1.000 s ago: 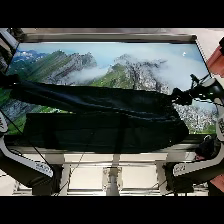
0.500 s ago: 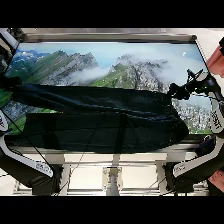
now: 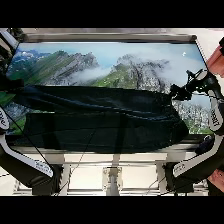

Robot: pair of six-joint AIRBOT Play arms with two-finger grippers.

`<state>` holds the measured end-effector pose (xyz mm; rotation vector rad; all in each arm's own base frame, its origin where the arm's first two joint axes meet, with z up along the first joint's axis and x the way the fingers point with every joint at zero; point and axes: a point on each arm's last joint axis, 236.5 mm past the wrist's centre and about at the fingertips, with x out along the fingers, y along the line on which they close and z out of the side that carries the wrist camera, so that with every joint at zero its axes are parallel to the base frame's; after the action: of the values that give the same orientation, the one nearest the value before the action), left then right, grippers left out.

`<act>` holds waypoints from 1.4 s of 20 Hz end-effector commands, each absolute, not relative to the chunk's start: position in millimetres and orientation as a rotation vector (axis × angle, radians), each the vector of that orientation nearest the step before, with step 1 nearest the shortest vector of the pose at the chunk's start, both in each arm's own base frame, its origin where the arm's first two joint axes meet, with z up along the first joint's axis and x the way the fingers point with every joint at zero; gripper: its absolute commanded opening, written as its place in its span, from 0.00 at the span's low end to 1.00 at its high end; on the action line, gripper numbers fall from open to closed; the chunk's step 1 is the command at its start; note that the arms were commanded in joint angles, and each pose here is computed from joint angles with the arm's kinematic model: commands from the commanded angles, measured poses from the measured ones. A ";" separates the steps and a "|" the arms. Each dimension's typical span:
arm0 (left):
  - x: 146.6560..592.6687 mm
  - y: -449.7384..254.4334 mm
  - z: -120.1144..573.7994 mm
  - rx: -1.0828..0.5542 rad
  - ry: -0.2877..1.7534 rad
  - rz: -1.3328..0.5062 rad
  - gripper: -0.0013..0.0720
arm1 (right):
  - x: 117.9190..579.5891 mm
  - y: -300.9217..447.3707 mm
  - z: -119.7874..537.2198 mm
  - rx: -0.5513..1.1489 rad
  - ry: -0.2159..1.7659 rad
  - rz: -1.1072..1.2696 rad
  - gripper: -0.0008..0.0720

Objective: Fold the clothes and pants, and hang the long-sleeved shirts on hangers.

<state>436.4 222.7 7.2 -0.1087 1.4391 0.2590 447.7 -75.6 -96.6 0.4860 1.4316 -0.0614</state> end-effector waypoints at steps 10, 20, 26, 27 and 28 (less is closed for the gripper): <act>448.5 229.9 2.8 -0.097 1.395 0.269 0.05 | 545.3 -79.0 -47.3 0.485 1.098 -0.125 0.03; 511.1 201.6 0.7 -0.045 1.215 0.203 0.05 | 588.4 -118.2 -10.4 0.500 0.872 -0.255 0.04; 482.8 181.6 -51.0 -0.103 1.426 0.163 0.66 | 547.6 -99.5 -59.9 0.476 1.136 -0.211 0.59; 479.6 180.0 -47.2 -0.103 1.434 0.161 0.66 | 541.1 -99.2 -55.6 0.449 1.172 -0.195 0.59; 476.1 178.6 -38.9 -0.103 1.435 0.159 0.66 | 534.7 -99.9 -47.0 0.420 1.207 -0.171 0.59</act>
<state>487.5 185.7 -39.7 -0.0918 1.3857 0.1717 558.8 -105.2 -46.5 0.4779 1.0761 -0.2211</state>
